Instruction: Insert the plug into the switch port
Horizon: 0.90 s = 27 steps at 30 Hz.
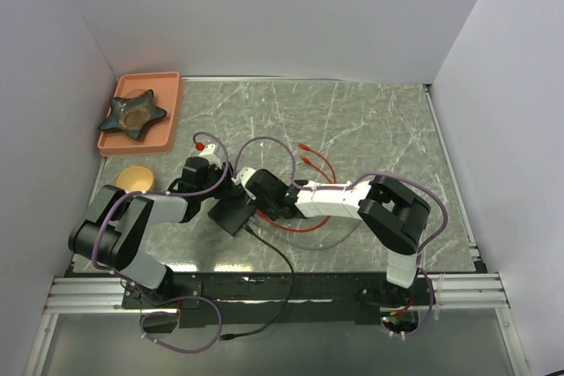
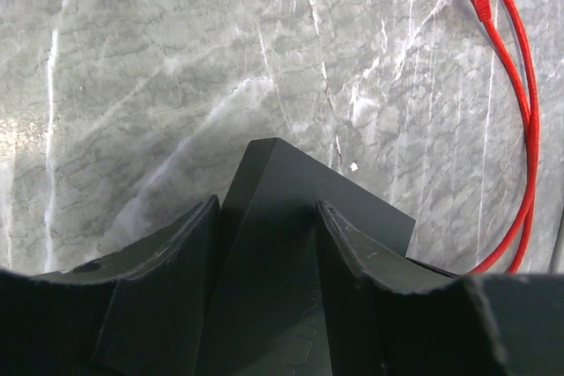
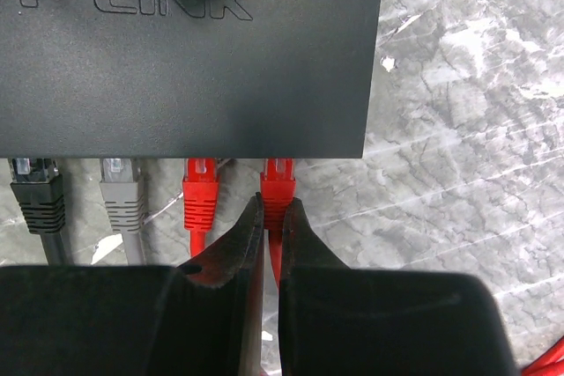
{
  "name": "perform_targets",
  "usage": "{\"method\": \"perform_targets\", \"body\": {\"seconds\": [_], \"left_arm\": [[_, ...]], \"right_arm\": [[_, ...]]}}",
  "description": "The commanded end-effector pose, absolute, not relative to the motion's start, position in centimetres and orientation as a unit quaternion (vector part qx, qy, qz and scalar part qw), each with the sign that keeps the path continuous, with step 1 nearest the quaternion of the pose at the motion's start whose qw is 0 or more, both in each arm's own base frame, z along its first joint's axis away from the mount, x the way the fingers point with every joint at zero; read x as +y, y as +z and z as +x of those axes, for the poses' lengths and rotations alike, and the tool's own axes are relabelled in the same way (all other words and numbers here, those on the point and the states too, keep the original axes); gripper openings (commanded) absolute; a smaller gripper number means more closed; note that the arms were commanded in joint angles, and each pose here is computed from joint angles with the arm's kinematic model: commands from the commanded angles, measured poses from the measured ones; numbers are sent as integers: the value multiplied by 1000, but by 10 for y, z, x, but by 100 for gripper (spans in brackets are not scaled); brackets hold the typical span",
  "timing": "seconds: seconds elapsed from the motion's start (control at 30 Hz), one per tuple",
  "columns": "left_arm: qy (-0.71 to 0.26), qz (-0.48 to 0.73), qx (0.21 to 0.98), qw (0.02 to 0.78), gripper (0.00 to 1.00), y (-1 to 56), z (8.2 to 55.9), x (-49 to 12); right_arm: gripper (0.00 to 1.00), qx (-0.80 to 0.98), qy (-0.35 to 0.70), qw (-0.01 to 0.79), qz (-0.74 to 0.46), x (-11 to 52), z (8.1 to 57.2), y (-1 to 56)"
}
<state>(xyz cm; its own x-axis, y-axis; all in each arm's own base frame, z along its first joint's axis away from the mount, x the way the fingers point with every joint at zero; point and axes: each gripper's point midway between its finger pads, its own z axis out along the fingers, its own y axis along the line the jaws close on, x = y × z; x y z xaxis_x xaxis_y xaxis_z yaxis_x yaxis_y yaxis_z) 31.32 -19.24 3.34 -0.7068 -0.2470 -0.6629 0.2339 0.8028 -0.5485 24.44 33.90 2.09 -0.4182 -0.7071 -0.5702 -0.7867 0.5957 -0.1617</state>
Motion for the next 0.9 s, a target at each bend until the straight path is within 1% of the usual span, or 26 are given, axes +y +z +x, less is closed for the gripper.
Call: {"method": "perform_targets", "body": {"seconds": [0.0,0.27,0.43,0.6,0.77,0.8,0.83,0.87], "left_arm": [[-390,39,879,273,50,21,262,-225],[-399,45,877,265,45,20,258,-227],[-397,45,877,266,45,19,259,-227],[-383,36,878,284,48,23,263,-222],[-348,-2,884,312,57,26,274,-209],[-339,-13,884,322,61,29,278,-205],[-330,-28,887,322,71,28,280,-201],[-301,-51,894,327,75,23,284,-191]], "right_arm": [[0,784,167,441,-403,422,285,93],[0,770,185,467,-394,438,298,109],[0,767,188,472,-392,441,304,113],[0,774,176,466,-390,432,303,109],[1,794,153,450,-380,418,301,104],[5,798,145,448,-376,415,302,101],[9,799,143,448,-374,415,304,103],[16,801,138,446,-374,414,305,100]]}}
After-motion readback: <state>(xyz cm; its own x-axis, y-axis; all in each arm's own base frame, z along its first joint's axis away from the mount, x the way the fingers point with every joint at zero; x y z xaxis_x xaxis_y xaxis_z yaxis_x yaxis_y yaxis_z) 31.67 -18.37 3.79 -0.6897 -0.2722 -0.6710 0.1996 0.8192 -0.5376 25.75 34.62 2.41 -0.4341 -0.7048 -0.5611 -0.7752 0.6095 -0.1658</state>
